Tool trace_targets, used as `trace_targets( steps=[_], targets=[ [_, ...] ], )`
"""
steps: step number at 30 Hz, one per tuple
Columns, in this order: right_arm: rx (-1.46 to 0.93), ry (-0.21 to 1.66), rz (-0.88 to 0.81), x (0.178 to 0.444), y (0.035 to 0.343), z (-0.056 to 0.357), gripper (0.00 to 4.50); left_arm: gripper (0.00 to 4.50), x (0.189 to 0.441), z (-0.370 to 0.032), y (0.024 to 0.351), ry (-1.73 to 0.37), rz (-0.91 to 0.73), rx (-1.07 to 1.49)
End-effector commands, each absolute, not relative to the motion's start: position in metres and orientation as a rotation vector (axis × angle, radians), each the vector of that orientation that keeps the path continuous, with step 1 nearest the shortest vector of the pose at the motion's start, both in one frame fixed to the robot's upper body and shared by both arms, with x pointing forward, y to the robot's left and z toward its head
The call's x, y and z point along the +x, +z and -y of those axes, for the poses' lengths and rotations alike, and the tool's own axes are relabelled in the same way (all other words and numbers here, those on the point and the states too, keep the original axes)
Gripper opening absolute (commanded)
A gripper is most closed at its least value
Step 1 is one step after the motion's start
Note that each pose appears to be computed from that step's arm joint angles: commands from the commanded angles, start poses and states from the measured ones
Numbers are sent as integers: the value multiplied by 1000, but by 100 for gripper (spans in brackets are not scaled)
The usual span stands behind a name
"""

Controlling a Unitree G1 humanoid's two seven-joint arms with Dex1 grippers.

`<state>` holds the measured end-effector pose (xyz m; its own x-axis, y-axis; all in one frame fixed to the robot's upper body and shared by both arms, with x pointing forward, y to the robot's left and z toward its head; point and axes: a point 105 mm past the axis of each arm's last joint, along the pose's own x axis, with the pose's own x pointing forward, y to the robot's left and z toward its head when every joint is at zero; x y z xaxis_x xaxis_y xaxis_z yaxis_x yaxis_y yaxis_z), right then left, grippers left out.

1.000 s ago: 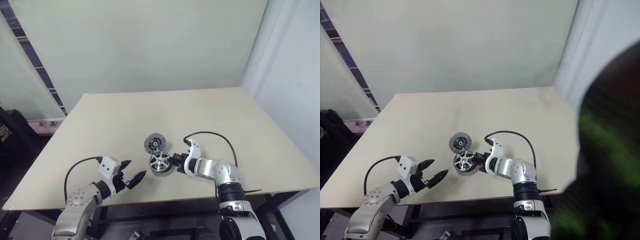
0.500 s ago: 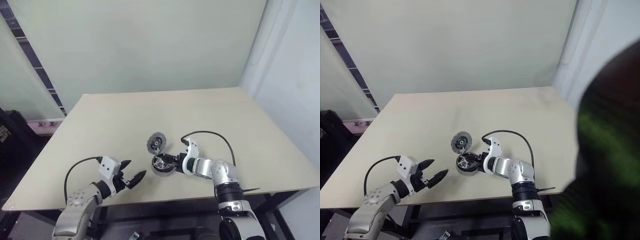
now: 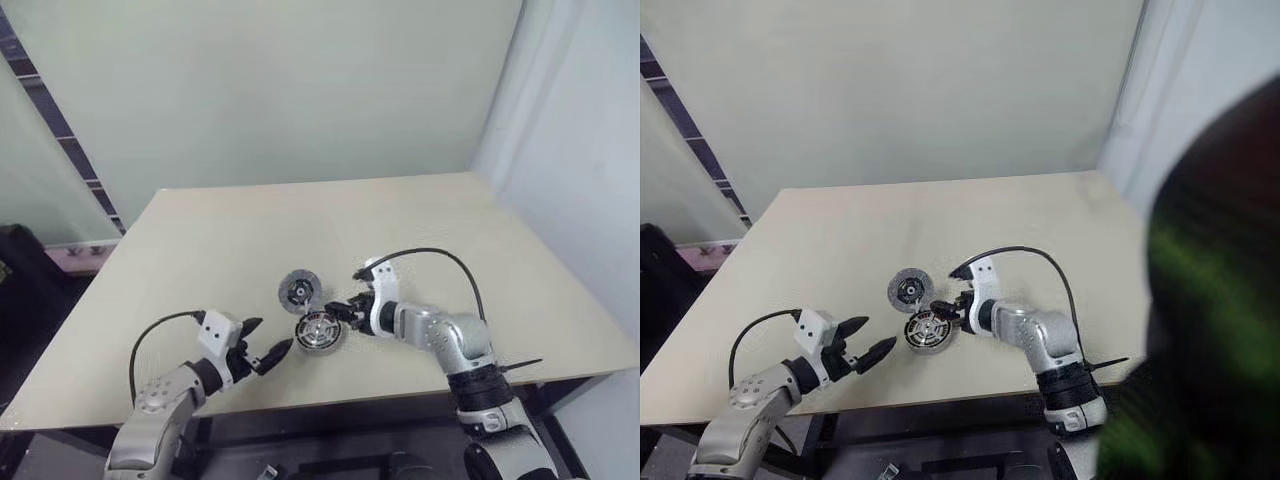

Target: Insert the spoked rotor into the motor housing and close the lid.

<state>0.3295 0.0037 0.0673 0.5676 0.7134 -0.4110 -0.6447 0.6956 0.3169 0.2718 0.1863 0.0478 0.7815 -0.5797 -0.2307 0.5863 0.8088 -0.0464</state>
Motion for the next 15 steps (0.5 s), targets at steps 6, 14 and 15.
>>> trace_targets(
  steps=[6,14,15],
  targets=[
    [-163,900,-313,330,59,-40,46,450,277,-202,60,-604,-213,74],
    [-231,875,-460,326,0,-38,4,450,273,-197,61,-610,-211,69],
    [-237,881,-468,324,-3,-38,4,450,273,-197,60,-612,-213,67]
  ],
)
